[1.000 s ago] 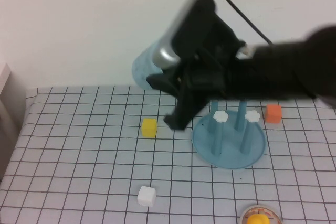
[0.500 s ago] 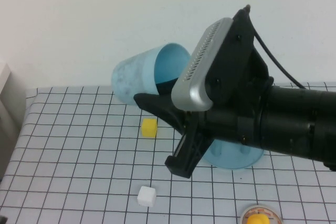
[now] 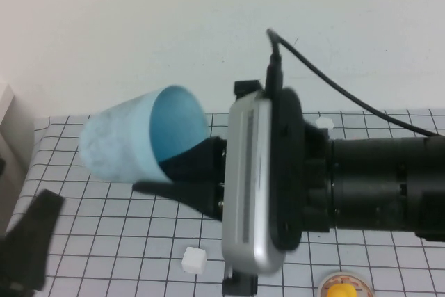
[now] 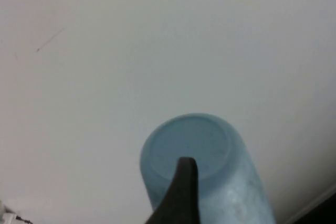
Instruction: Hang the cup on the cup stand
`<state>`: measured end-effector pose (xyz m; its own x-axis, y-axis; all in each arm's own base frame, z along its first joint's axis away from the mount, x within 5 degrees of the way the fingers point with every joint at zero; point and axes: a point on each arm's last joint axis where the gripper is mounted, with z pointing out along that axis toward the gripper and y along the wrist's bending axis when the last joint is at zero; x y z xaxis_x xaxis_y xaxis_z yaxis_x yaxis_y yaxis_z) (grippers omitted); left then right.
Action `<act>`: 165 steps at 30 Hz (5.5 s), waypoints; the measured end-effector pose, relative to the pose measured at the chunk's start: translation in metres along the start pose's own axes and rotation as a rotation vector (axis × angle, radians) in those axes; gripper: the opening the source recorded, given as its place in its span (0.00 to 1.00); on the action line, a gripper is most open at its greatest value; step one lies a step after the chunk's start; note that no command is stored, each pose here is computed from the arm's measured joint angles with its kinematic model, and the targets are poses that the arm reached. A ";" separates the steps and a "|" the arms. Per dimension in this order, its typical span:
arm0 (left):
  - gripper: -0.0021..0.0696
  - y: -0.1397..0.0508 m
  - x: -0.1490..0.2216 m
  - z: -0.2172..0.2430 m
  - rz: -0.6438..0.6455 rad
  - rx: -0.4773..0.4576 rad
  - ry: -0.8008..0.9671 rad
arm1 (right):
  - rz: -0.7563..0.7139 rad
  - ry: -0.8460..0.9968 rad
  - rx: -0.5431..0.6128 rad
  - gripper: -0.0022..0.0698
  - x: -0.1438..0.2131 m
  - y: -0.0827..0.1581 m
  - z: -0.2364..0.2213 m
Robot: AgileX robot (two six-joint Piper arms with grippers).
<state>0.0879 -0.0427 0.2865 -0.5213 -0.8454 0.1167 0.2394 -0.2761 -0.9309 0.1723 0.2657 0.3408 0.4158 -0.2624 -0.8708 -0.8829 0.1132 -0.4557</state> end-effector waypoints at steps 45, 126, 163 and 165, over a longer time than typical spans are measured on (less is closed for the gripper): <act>0.82 -0.007 -0.013 0.038 0.508 -0.094 0.023 | -0.293 0.096 -0.016 0.75 0.015 0.006 0.036; 0.04 -0.013 0.036 0.333 1.671 -0.007 0.664 | 0.213 0.277 0.639 0.03 0.051 0.063 -0.175; 0.03 -0.048 -0.012 0.013 1.636 -0.645 0.161 | 0.316 0.683 0.315 0.03 0.084 0.109 -0.199; 0.03 -0.032 -0.010 0.008 1.632 -0.600 0.188 | 0.325 0.683 0.315 0.03 0.089 0.113 -0.200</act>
<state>0.0919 -0.0290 0.3174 -0.1657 0.0113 -0.9861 0.2824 0.9586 -0.0365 0.0662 0.0633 0.2484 -0.1649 -0.6847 -0.7099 -0.7915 0.5213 -0.3190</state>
